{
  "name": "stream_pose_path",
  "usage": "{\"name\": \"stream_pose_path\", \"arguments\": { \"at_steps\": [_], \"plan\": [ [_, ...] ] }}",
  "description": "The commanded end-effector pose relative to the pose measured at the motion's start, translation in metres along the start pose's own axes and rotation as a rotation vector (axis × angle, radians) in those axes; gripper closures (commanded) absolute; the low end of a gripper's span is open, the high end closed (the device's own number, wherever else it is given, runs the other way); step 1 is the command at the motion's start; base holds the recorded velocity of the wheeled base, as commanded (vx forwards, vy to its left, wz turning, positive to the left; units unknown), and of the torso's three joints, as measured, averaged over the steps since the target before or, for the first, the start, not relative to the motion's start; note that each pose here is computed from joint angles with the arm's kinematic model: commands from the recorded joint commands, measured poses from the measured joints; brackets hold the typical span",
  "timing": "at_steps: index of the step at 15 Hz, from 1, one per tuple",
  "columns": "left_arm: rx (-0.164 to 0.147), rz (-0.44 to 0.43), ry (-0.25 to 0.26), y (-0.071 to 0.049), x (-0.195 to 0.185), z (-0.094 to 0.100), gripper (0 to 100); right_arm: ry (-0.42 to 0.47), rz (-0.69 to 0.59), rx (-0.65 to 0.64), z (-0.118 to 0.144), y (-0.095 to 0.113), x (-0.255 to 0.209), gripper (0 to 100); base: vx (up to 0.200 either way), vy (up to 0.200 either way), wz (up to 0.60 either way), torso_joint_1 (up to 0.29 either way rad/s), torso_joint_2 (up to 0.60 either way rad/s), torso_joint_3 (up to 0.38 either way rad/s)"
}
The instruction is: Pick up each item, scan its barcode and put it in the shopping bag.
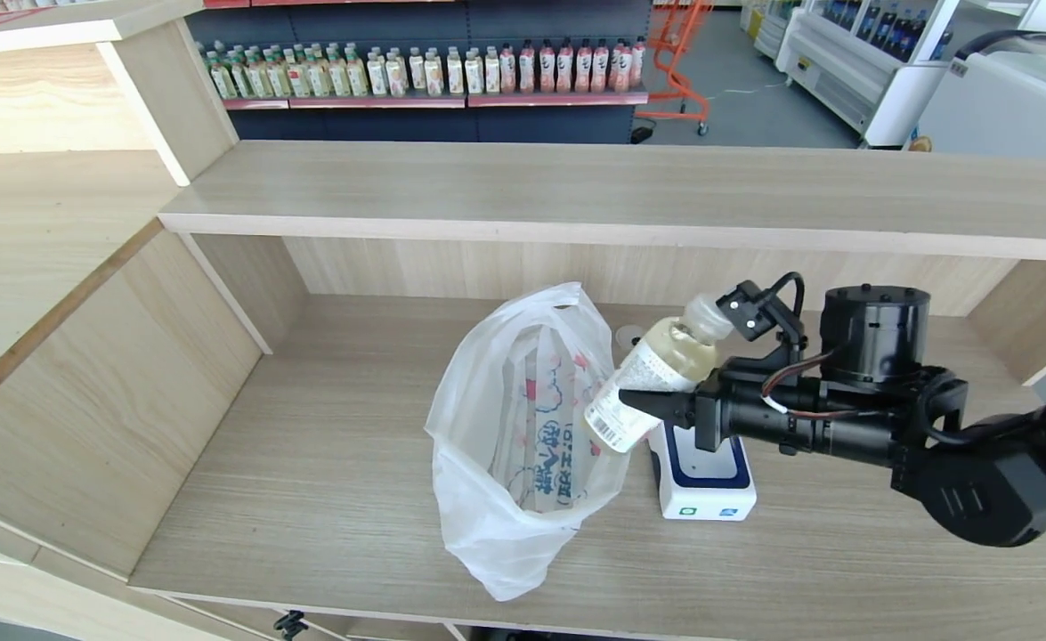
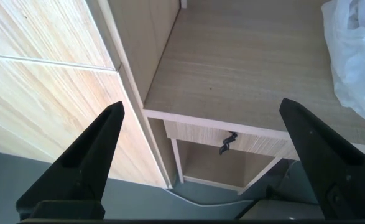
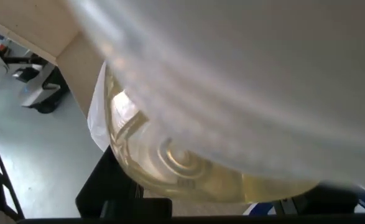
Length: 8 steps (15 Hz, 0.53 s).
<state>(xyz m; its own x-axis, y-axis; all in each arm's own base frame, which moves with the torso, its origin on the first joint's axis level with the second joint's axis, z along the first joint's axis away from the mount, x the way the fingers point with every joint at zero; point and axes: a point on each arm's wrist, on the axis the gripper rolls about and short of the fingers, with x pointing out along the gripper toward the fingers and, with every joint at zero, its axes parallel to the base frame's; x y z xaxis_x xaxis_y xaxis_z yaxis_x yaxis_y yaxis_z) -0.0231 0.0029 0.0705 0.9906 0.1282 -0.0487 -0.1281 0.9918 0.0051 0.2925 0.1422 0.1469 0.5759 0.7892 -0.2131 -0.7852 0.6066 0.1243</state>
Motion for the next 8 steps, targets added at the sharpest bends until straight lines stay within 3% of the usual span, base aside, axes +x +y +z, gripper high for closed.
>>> {"name": "stream_pose_path", "arguments": {
  "at_steps": [1,5,8],
  "plan": [
    [0.000,0.000,0.001,0.000,0.000,0.000,0,0.078,0.046,-0.002,-0.034,0.000,0.031,100,0.000,0.000,0.00,0.000,0.00,0.000],
    [0.000,0.000,0.001,0.000,0.000,0.000,0,0.084,0.113,-0.187,-0.062,0.006,0.070,100,0.000,0.000,0.00,0.000,0.00,0.000],
    [0.000,0.000,0.001,0.000,0.000,0.000,0,0.063,0.127,-0.299,-0.065,0.001,0.092,100,0.000,0.000,0.00,0.000,0.00,0.000]
  ]
}}
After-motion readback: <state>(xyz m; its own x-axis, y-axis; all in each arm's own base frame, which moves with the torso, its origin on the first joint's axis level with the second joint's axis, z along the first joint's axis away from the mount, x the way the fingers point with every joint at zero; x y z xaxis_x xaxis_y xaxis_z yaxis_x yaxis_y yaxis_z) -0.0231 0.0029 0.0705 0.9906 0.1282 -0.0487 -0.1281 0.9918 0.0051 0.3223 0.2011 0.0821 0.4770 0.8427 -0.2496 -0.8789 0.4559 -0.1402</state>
